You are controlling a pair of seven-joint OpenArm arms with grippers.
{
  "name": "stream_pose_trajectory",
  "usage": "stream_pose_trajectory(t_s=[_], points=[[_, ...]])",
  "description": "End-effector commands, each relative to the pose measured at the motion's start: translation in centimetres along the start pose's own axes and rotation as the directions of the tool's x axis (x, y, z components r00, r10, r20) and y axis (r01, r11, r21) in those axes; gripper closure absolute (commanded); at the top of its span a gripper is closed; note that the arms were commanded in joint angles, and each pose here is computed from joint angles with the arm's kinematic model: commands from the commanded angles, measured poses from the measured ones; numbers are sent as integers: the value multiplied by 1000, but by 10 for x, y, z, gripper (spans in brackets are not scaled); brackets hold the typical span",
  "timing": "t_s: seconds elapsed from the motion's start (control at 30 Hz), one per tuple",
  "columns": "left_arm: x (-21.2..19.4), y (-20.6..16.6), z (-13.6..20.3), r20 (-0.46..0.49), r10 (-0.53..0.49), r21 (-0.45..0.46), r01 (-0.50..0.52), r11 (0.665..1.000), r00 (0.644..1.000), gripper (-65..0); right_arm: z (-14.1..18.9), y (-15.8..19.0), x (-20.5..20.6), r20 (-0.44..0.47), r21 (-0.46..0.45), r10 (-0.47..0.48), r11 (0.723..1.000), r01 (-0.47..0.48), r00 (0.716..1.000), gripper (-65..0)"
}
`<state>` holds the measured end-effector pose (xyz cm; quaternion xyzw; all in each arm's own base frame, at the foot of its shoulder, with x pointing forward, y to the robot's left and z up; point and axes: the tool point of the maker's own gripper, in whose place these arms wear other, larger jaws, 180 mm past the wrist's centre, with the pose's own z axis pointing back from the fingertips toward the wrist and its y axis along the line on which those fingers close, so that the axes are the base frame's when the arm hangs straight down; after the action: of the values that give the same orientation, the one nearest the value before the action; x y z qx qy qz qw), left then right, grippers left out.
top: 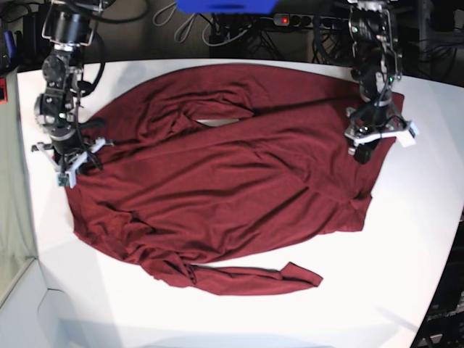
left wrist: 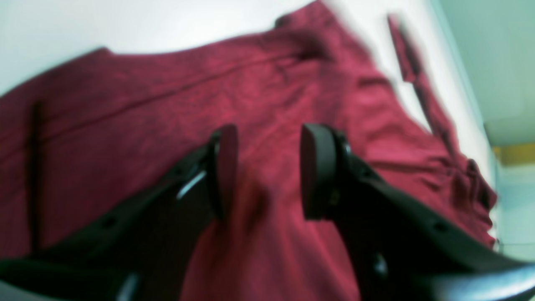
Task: Layout the t-shirt on the table in an organized manner, then fold the t-shirt properly
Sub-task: 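Drag the shirt with the right gripper toward the hem, stretching it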
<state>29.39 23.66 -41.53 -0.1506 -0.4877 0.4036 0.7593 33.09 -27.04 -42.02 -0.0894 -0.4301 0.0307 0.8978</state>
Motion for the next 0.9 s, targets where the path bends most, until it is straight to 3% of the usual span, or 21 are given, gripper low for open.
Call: stream_pose_trajectory(t_s=[0.0,0.37,0.53,0.7,0.87], points=[[6,0,-3,19,1,-9,-1,1000,1000,-243,1,2,28,80,6,8,1000,-8,997,0],[-16,50,15,-45,-22,96,26,995,999,-243,-1,50,104,237,91,86,990,-110,968,0],[-12,70,24,-60,-61,127,68,990,996,-243,-24,89,120,229,174,106,974,-148,968,0],[-7,66,28,-51,-71,112,76,991,996,-243,-46,119,123,187,237,125,957,-168,974,0],[0,52,28,-32,-76,79,78,994,997,-243,-64,122,104,103,257,118,956,-141,988,0]])
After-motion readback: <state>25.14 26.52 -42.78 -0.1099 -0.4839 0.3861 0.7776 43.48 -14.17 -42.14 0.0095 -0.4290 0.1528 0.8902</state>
